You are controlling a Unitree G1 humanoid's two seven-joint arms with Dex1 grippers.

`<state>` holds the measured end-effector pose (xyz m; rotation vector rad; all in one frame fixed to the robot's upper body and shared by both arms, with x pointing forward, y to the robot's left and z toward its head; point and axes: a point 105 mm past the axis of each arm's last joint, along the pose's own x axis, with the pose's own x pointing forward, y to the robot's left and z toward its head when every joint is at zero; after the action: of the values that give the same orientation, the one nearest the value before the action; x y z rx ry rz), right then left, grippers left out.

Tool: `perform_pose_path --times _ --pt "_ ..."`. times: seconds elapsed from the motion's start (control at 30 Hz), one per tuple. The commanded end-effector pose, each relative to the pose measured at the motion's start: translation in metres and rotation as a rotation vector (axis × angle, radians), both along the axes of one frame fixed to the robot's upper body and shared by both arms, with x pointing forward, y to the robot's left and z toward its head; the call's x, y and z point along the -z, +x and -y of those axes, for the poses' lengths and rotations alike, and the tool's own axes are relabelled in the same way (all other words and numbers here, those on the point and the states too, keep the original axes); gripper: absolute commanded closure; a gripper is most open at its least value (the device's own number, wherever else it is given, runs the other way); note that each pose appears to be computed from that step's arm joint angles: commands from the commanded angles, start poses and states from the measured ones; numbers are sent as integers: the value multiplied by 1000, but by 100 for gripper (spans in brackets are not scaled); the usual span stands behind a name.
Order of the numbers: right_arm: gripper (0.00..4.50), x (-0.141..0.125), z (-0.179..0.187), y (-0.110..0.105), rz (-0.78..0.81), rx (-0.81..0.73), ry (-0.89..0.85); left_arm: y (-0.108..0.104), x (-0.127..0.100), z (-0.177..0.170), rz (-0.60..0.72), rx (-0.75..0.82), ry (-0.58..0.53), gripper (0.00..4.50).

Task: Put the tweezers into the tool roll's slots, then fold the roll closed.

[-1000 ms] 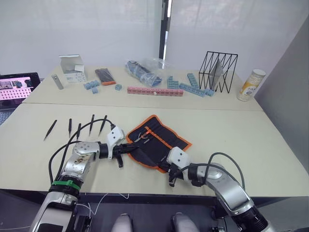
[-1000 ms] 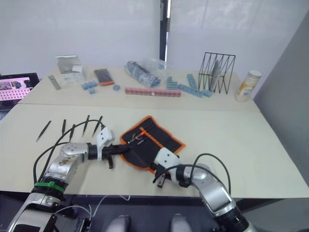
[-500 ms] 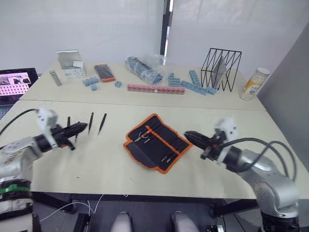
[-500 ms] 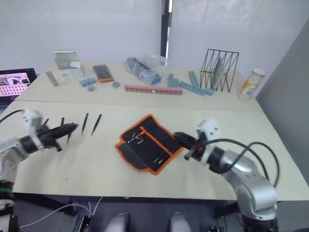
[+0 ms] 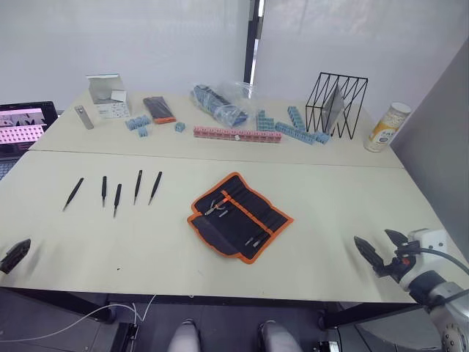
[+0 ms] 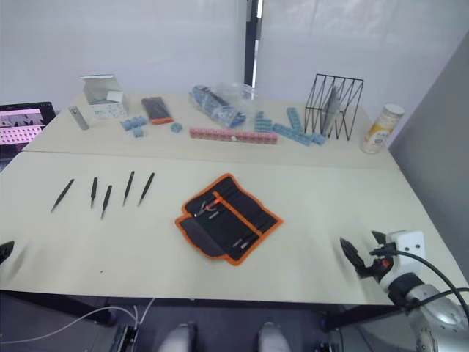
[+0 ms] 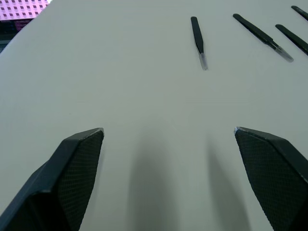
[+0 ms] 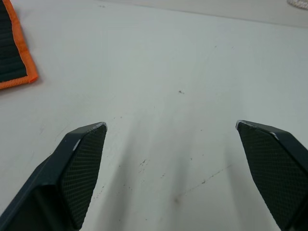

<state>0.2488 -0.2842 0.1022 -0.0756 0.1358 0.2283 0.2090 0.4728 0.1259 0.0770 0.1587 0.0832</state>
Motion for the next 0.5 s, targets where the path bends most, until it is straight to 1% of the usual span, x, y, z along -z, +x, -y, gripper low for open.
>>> perform_pose_path --times 0.03,0.13,0.23,0.33,0.5 --pt "0 -17 -14 4 71 -47 7 2 -12 2 49 3 6 3" --pt "0 -28 -33 12 95 -101 22 12 -10 6 50 6 -8 3" --pt "0 -42 -60 19 116 -189 31 30 -7 8 45 -12 -27 3" --pt "0 -59 -101 22 124 -349 59 57 -6 12 46 -25 -33 3" --pt "0 -71 -153 17 77 -589 55 95 -10 22 24 -31 -9 3"
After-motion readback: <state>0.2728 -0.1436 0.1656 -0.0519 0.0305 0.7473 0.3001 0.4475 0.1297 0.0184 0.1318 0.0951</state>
